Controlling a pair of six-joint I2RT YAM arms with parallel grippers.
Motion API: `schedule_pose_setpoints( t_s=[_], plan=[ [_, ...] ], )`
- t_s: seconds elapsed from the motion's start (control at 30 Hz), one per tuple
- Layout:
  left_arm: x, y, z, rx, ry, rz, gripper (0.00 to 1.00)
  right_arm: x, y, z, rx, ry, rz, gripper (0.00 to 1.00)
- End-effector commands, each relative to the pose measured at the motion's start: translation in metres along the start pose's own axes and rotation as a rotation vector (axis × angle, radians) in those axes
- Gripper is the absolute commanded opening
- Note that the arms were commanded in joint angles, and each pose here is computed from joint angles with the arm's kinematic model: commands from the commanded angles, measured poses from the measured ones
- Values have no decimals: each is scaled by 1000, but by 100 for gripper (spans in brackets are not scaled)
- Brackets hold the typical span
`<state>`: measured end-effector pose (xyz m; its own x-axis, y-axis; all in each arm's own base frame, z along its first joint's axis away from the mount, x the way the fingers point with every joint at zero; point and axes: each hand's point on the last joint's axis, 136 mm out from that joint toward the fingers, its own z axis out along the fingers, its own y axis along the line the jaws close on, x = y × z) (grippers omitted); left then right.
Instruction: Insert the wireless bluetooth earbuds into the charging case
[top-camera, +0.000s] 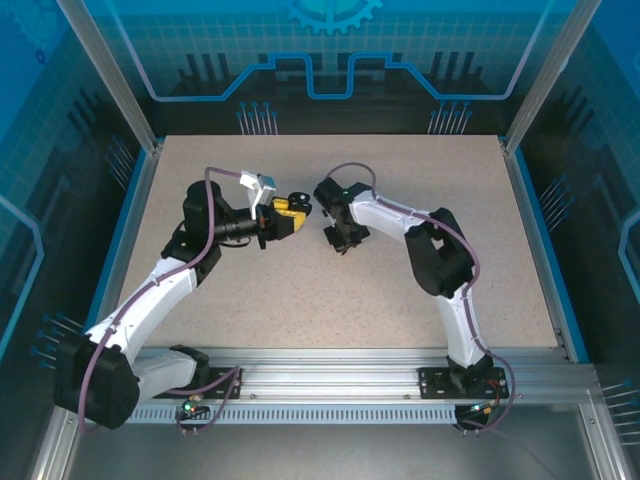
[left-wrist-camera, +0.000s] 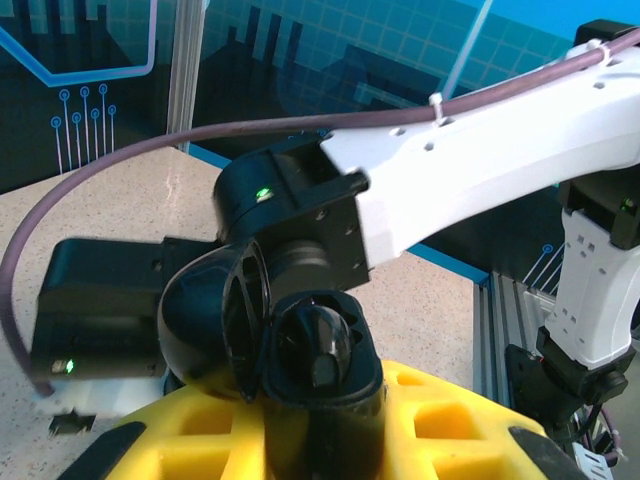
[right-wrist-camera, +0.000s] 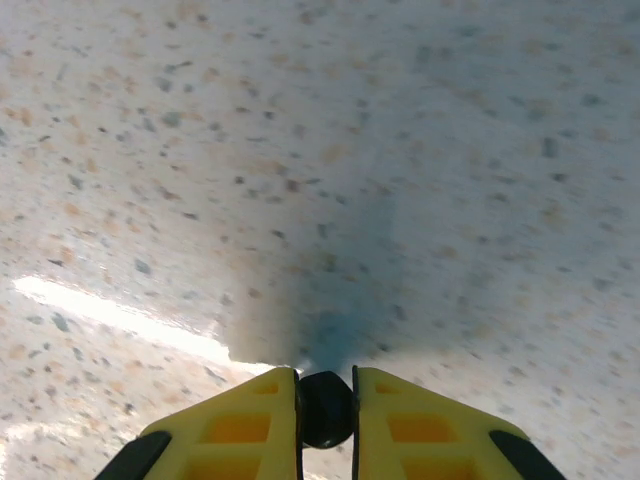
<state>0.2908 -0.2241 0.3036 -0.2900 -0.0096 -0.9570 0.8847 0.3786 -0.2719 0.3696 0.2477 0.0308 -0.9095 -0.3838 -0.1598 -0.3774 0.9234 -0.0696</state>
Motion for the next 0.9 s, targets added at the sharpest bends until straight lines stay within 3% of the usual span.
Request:
schedule_pose_setpoints(
  t_s=[0.0,0.47,0.87],
  plan=[
    [7,2,4,13,6,-28,0,-7,-24,-25,26,-78,49,17],
    [39,16,37,-10,57,-109,0,-6,-44,-67,23,-206,87,15],
    [46,22,38,-35,72,-128,0,13,-28,0,-12,-8,-12,16]
  ],
)
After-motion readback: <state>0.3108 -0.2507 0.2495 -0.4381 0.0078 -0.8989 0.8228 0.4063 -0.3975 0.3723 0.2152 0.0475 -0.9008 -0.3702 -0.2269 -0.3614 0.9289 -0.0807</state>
